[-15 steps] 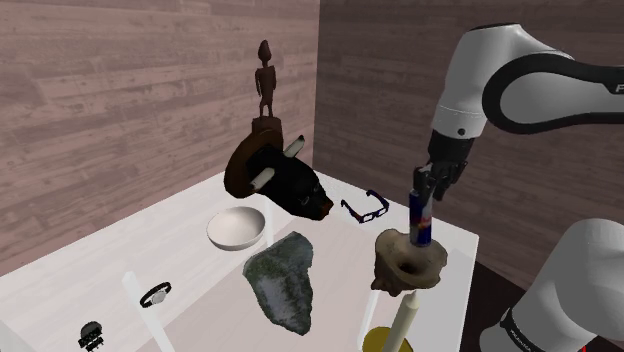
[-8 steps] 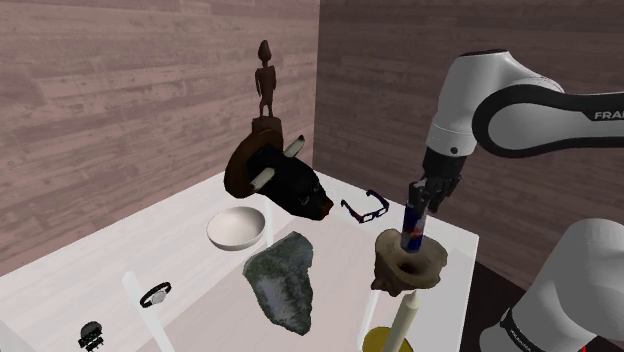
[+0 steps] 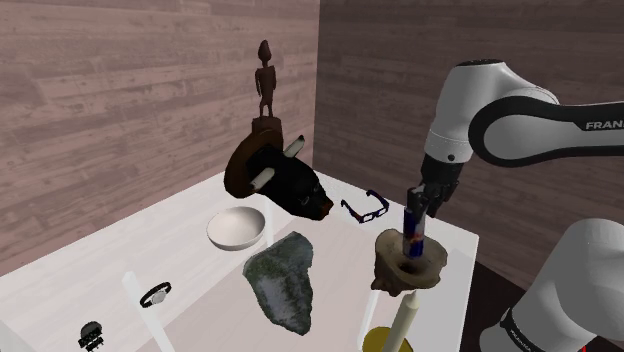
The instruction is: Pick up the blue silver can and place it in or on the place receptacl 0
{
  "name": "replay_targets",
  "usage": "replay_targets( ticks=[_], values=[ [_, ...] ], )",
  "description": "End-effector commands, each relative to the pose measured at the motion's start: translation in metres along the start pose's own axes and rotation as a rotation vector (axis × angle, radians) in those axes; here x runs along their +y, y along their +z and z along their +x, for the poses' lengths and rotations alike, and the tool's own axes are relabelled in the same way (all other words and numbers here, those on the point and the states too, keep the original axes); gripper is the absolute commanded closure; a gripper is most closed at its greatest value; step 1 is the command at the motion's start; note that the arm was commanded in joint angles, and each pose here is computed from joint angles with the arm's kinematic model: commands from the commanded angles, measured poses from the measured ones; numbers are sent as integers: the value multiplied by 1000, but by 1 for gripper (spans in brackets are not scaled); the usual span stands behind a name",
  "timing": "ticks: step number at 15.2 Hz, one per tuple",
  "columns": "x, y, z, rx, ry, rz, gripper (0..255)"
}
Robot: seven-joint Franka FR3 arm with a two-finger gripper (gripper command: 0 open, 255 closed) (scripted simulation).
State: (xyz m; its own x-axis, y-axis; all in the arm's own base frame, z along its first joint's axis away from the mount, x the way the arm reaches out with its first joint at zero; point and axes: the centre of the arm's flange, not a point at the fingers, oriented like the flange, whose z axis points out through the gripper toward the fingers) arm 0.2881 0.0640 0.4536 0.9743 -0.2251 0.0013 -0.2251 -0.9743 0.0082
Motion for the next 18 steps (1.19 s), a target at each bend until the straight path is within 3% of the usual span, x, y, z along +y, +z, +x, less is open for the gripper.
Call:
replay_targets(
  ticks=[1, 2, 7, 11, 18],
  values=[
    [0, 0, 0, 0, 0, 0, 255],
    [0, 0, 0, 0, 0, 0, 0],
    [0, 0, 0, 0, 0, 0, 0],
    [0, -50, 0, 0, 0, 0, 0],
    [0, -50, 0, 0, 0, 0, 0]
  ],
)
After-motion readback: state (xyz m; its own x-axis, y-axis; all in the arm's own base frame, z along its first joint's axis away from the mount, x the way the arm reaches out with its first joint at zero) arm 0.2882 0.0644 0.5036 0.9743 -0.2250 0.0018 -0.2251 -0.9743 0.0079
